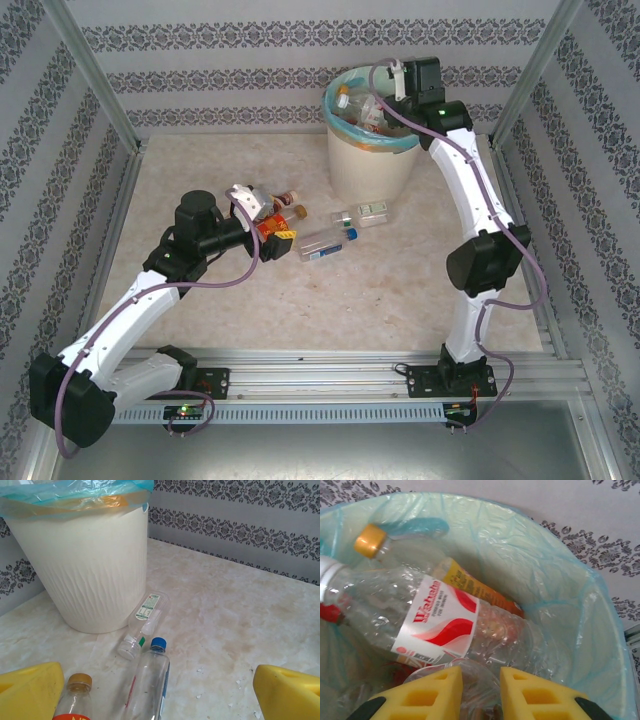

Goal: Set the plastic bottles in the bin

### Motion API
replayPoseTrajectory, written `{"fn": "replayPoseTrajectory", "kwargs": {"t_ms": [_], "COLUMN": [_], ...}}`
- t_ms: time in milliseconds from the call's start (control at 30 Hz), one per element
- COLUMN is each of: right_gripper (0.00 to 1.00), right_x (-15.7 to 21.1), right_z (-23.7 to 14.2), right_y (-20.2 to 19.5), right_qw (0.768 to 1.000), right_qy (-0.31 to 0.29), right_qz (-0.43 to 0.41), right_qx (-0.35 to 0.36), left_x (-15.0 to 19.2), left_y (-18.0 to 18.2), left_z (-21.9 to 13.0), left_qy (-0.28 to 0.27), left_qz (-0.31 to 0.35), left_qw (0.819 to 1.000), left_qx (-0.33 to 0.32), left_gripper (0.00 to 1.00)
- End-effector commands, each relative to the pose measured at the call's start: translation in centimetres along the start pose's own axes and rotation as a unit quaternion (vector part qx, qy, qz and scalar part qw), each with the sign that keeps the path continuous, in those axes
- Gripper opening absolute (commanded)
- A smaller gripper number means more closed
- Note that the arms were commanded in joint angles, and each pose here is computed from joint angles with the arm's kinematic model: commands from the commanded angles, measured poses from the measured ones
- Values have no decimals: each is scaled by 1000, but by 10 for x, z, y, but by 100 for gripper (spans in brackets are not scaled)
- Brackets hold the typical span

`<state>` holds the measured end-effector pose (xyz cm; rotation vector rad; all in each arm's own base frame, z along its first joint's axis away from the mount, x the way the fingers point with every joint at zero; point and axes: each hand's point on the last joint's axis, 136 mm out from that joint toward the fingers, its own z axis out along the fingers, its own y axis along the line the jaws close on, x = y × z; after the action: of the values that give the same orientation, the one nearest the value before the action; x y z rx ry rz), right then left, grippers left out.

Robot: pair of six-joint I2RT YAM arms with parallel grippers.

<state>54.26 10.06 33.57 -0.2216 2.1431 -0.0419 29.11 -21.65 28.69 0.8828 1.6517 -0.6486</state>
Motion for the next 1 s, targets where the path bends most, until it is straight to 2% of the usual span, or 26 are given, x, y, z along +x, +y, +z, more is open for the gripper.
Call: {"fn": "replayPoseTrajectory", "kwargs": {"t_ms": [0, 167, 300, 400, 567, 667, 967], "right_gripper": [28, 26, 25, 25, 25, 26, 30], "right_x": [55, 58, 88, 110, 120, 106, 7], "right_z": [22, 37, 45, 48, 48, 47, 12], "right_y": [-11, -11, -12, -10, -9, -10, -12], "right_qw": [995, 993, 985, 981, 982, 984, 998], "right_qy": [99, 114, 173, 194, 190, 181, 65], "right_qz": [-6, -10, -14, -8, 2, 5, -6], "right_qx": [14, 5, 10, 6, 6, 2, 8], "left_x": [2, 5, 7, 9, 9, 10, 5], "left_y": [-3, -4, -3, -4, -4, -3, -4], "left_z": [1, 1, 0, 1, 1, 0, 0], "left_qy": [1, 4, 8, 8, 10, 10, 2], "left_qz": [9, 11, 10, 10, 12, 13, 7], "left_qw": [1000, 1000, 1000, 1000, 1000, 1000, 1000], "left_qx": [5, 4, 3, 5, 6, 3, 4], "left_gripper": [98, 98, 98, 98, 98, 98, 98]}}
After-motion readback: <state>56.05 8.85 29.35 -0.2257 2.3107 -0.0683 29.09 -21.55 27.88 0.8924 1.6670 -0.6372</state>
